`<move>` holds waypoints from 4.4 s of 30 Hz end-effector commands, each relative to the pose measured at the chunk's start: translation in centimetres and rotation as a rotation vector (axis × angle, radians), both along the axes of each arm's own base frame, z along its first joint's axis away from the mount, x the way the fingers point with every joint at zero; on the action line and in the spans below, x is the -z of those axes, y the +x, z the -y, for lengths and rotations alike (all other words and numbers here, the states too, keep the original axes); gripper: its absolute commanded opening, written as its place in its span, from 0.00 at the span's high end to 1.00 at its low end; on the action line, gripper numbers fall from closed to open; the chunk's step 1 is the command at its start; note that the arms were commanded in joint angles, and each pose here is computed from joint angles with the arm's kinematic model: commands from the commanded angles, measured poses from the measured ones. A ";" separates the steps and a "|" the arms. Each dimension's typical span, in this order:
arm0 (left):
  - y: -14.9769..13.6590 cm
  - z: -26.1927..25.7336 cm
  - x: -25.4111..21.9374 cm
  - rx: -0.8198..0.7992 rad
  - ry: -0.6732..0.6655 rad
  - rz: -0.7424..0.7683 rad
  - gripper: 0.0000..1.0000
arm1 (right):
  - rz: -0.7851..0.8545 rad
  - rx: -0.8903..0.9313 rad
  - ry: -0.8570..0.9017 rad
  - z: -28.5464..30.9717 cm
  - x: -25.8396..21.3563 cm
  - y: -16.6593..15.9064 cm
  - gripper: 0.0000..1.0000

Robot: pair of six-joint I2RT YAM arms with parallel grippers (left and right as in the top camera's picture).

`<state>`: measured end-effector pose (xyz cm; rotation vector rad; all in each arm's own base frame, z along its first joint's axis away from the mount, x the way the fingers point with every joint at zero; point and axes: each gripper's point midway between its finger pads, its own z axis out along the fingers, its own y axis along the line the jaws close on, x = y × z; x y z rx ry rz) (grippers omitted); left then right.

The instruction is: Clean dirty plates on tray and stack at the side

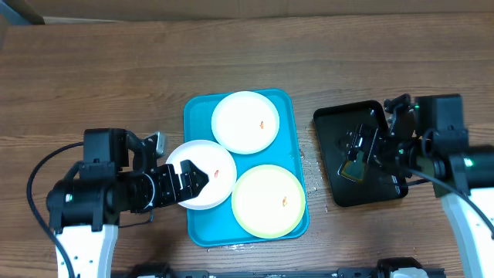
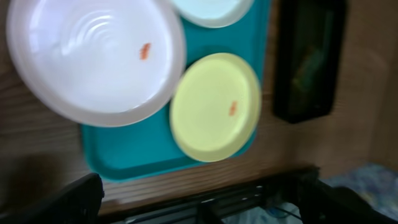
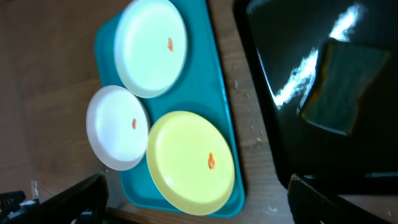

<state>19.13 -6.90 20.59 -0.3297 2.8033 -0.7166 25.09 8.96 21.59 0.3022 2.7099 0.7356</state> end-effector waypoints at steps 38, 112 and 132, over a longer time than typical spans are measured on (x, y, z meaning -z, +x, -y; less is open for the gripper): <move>2.4 5.8 12.8 0.251 0.119 -0.092 0.66 | -0.207 0.299 -0.304 6.0 10.6 1.0 0.40; -1.2 5.5 0.6 0.345 0.063 0.150 0.17 | -0.196 0.364 -0.543 9.4 18.9 6.5 0.55; -1.9 5.6 8.7 0.297 0.245 -0.077 0.34 | -0.209 0.222 -0.445 7.0 15.8 6.1 0.96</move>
